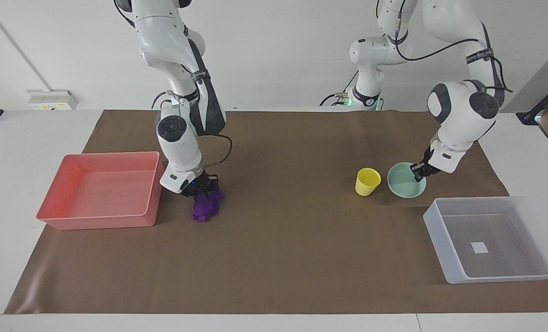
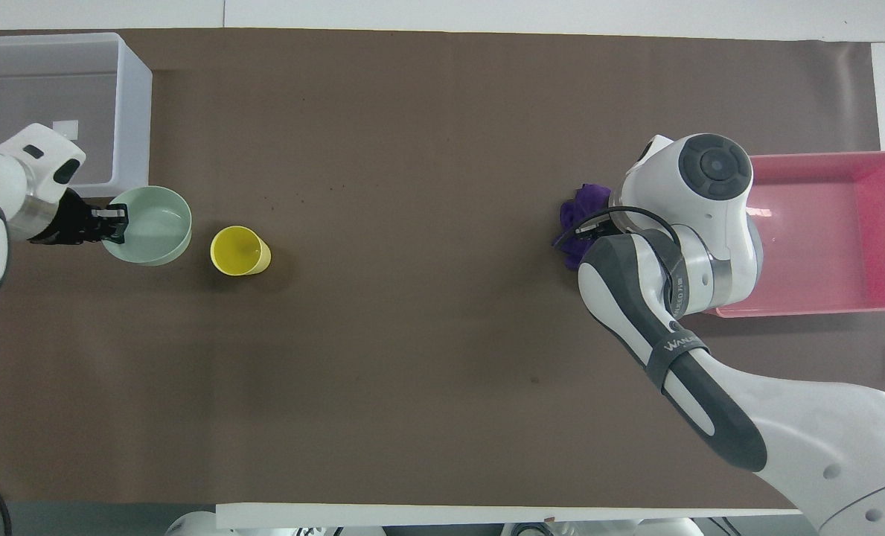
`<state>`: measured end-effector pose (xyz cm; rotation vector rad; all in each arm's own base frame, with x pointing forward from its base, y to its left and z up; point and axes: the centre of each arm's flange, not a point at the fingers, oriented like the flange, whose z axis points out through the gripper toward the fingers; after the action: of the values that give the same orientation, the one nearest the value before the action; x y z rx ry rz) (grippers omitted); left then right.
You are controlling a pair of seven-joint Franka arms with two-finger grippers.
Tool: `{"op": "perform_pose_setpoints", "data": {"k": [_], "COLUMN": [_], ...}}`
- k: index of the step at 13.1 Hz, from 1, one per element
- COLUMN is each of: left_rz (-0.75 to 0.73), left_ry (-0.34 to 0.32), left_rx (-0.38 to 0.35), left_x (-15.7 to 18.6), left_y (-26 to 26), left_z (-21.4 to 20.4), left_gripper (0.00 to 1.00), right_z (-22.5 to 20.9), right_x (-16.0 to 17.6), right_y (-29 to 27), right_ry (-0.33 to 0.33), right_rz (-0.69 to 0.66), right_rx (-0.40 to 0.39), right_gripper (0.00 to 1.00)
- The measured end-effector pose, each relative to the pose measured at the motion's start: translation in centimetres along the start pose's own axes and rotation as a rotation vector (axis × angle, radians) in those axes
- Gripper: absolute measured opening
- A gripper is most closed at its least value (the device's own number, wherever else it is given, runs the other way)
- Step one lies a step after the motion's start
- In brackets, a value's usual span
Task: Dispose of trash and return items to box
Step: 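Place the green cup in the white box while the right gripper carries the cloth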
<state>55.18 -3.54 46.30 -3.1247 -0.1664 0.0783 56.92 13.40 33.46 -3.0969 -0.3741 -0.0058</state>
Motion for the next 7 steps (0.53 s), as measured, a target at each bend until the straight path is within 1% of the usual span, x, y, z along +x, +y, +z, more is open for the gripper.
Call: {"op": "perform_pose_setpoints", "data": {"k": [1,2,3,4,5,7], "left_rz": [-0.009,-0.037,-0.094,-0.160,-0.215,-0.272], "left_ry": [0.016,0.049,0.086,0.127,0.159,0.187], "left_rx": [-0.004,-0.032,-0.090,-0.137,-0.153,-0.140], "left_x": [0.4,1.3,2.8,4.9,7.5,13.6], "left_y": [-0.3,-0.8,-2.2,-4.8,-7.7,-11.7], "left_z": [-3.6,-5.7,-6.4,-5.7,-4.1,0.4], "left_gripper": [0.04,0.04,0.04,0.04,0.04,0.04], "right_z": [-2.0,-4.4,-7.3,-10.0,-12.5,-16.9], "right_x": [0.2,0.4,0.4,0.2,-0.2,-1.6], "right_y": [0.2,0.5,0.8,1.6,3.0,7.6], "right_ry": [0.001,0.001,0.002,0.005,0.012,0.037], "right_rz": [0.003,0.007,0.012,0.023,0.043,0.102], "right_rx": [0.003,0.006,0.011,0.014,0.014,-0.008], "right_gripper": [0.09,0.09,0.09,0.09,0.09,0.09]}}
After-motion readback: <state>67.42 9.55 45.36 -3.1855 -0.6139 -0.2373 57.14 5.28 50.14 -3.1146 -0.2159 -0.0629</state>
